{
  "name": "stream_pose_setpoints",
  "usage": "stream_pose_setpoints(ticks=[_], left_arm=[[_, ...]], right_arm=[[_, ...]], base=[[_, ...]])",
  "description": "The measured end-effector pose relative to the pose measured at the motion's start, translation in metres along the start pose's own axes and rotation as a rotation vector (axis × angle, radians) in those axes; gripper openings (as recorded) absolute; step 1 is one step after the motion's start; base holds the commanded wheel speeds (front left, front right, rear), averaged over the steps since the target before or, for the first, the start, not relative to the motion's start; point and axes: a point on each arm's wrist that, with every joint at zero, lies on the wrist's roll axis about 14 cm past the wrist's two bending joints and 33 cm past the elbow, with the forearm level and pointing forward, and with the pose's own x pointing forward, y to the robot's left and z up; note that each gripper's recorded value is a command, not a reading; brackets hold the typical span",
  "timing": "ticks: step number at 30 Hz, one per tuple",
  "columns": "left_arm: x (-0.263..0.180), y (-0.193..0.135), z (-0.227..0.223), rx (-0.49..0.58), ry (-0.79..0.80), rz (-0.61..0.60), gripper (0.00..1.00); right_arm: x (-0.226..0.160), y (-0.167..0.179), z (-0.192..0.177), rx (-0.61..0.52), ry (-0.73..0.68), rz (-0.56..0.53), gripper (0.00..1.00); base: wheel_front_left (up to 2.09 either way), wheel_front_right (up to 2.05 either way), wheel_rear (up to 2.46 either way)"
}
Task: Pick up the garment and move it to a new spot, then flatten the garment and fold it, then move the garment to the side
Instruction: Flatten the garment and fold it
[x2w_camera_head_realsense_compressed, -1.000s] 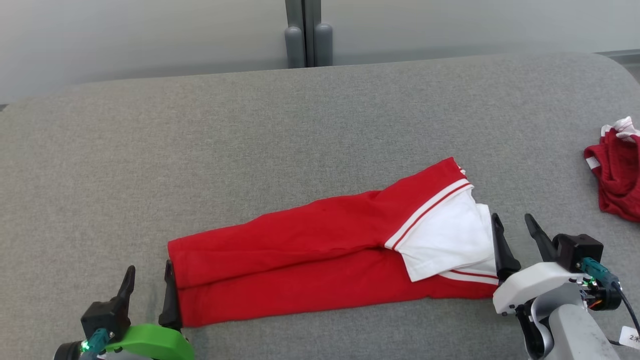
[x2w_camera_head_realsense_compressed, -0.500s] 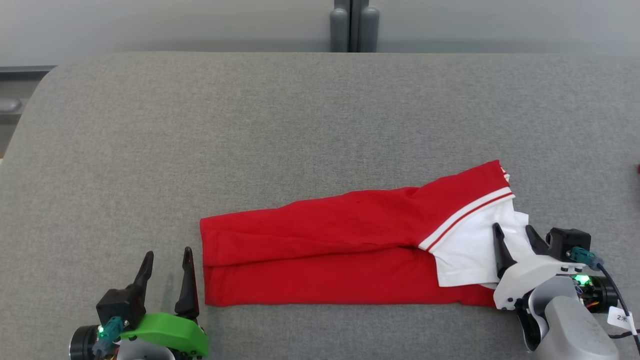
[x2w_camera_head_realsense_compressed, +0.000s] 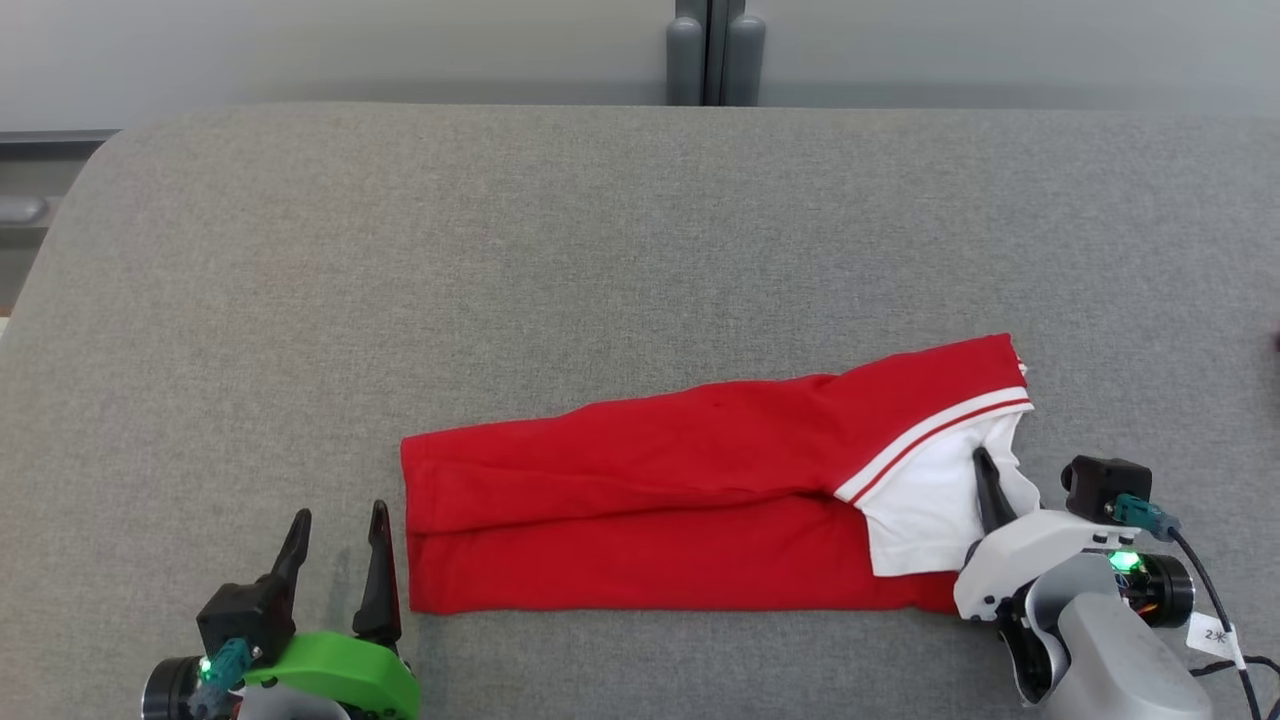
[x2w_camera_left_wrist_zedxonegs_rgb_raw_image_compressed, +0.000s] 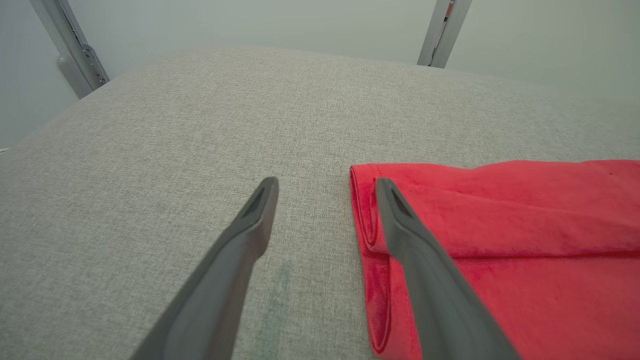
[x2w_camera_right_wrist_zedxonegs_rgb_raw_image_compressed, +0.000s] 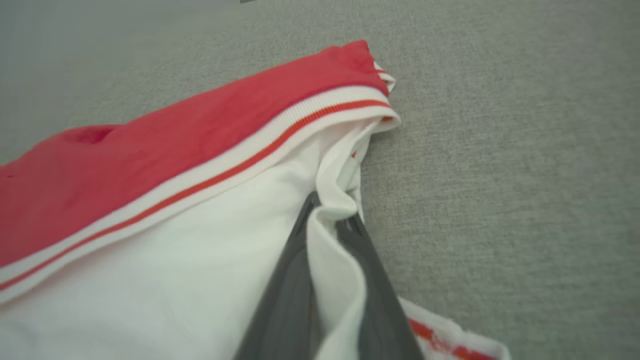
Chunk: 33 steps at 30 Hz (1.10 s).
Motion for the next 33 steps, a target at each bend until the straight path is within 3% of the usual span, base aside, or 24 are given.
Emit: stream_pose_setpoints(ticks=[6,12,20,24,27,33], left_arm=[[0.0,-0.018,-0.005,0.013,0.011,-0.057,1.0],[0.012,-0.058,-0.005,0.018,0.013,-0.179,1.0],[0.023,-0.112,-0.014,0.015,0.044,-0.336,1.0],[0.027,-0.128,-0.016,0.014,0.05,-0.382,1.0],[0.029,-0.127,-0.015,0.012,0.047,-0.379,1.0],[0.025,-0.106,-0.018,0.01,0.057,-0.317,1.0]], right_arm=[[-0.023,-0.043,0.02,-0.025,-0.075,-0.121,0.0],[-0.058,-0.1,0.052,-0.058,-0.188,-0.283,0.0],[-0.097,-0.137,0.085,-0.077,-0.3,-0.398,0.0],[-0.101,-0.13,0.098,-0.064,-0.351,-0.374,0.0],[-0.092,-0.107,0.11,-0.061,-0.387,-0.297,0.0],[-0.058,-0.014,0.121,-0.048,-0.416,-0.004,0.0]], base=[[0.0,0.0,0.0],[0.0,0.0,0.0],[0.0,0.0,0.0],[0.0,0.0,0.0],[0.0,0.0,0.0],[0.0,0.0,0.0]])
